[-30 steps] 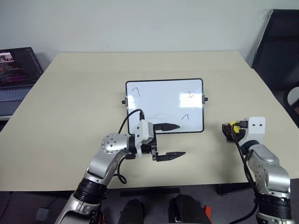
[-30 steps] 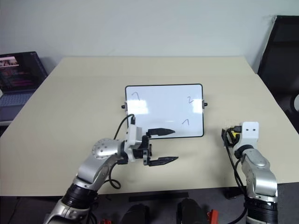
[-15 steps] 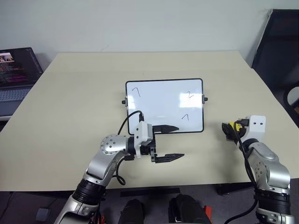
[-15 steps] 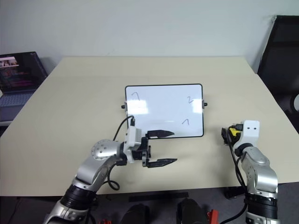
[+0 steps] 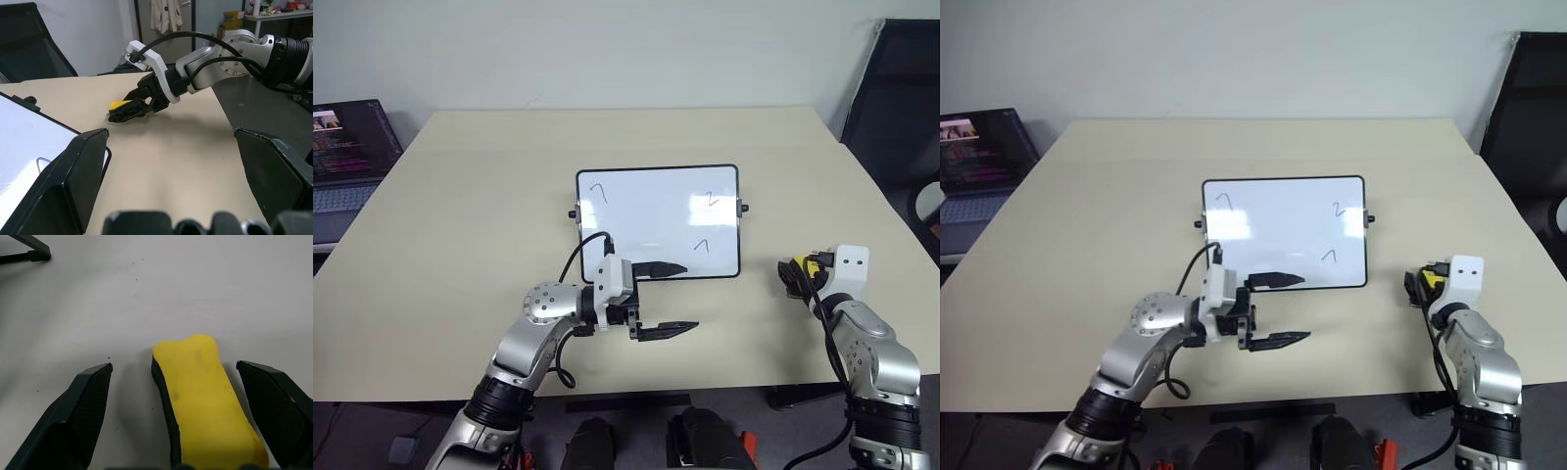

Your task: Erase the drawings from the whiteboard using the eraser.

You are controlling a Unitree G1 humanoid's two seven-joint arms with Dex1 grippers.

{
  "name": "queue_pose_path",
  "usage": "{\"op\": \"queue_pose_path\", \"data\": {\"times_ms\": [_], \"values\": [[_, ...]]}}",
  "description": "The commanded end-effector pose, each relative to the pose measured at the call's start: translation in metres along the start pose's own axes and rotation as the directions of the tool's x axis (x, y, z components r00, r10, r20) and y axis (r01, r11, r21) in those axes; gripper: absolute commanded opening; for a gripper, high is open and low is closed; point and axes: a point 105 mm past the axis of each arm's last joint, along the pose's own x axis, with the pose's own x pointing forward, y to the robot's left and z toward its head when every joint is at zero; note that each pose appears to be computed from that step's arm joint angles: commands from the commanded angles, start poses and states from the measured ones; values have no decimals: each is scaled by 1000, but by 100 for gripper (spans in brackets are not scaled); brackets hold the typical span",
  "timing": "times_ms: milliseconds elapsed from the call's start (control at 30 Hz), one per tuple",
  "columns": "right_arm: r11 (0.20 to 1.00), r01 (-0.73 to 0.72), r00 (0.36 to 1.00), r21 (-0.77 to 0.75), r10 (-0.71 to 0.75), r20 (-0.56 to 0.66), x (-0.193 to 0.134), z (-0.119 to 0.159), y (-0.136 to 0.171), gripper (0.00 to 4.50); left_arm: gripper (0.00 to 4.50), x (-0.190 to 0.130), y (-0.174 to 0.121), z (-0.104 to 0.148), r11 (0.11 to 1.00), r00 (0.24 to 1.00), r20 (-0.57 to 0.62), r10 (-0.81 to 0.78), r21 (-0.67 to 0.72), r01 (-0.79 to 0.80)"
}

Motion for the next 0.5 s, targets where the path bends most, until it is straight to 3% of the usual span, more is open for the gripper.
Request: {"op": "queue_pose_path", "data": {"times_ms": [33,100,200,433,500], "values": [[1000,14,999,-5,-14,39,-1,13,-5,446,450,-2,3,8,999,1000,16,10,41,-11],[1000,22,999,-6,-21,41,-1,13,-6,446,450,-2,3,7,999,1000,14,11,41,-11],[999,34,998,-8,-33,48,-1,14,-9,395,450,-2,3,7,999,1000,13,12,42,-12],[999,48,997,-4,-47,58,-2,17,-12,147,450,-2,4,6,999,1000,14,14,43,-15],[999,51,997,-4,-50,59,-2,17,-12,116,450,-2,5,6,999,1000,14,15,44,-16]]}}
